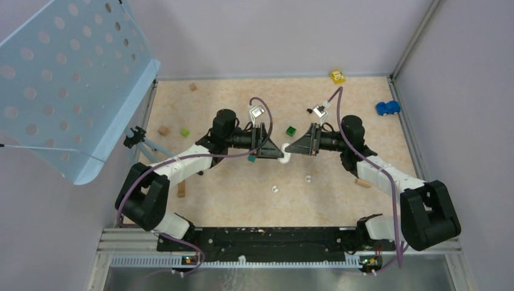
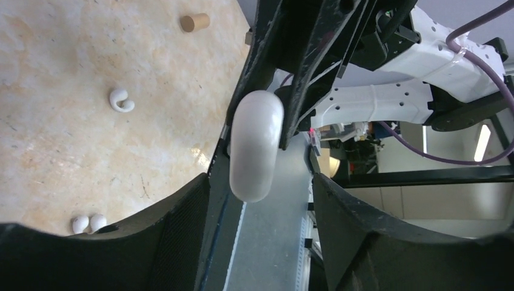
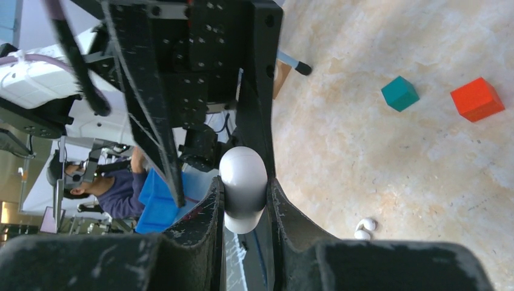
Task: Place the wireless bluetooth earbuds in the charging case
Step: Pass from the right arm to the left
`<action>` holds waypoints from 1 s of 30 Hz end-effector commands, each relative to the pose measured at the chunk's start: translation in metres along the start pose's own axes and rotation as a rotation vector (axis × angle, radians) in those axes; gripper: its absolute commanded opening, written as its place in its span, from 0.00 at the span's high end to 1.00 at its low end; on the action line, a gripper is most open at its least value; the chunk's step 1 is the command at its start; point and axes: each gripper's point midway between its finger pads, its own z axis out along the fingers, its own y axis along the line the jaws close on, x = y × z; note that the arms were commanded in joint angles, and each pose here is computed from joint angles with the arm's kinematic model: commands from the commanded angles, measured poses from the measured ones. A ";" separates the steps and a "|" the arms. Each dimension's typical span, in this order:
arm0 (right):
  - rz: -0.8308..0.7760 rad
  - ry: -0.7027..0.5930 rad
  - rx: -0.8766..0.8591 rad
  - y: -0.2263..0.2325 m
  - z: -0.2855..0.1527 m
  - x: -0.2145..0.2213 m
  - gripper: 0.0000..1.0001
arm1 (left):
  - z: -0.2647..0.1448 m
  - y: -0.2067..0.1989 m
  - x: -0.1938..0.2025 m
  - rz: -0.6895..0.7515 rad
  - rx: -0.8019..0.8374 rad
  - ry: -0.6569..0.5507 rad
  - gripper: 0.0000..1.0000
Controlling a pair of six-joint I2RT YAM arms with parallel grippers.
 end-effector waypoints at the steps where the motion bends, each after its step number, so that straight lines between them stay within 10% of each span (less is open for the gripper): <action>1: -0.095 -0.030 -0.093 0.025 -0.003 -0.013 1.00 | 0.000 -0.012 0.000 0.009 0.100 0.002 0.34; 9: -0.086 -0.018 -0.130 0.031 -0.006 -0.005 1.00 | 0.000 -0.013 -0.002 0.007 0.103 -0.007 0.55; 17: -0.083 -0.009 -0.140 0.035 -0.006 -0.002 1.00 | 0.000 -0.020 -0.005 0.000 0.143 -0.019 0.48; 30: -0.075 -0.013 -0.144 0.036 -0.005 0.000 1.00 | -0.002 -0.024 -0.002 0.006 0.156 -0.011 0.65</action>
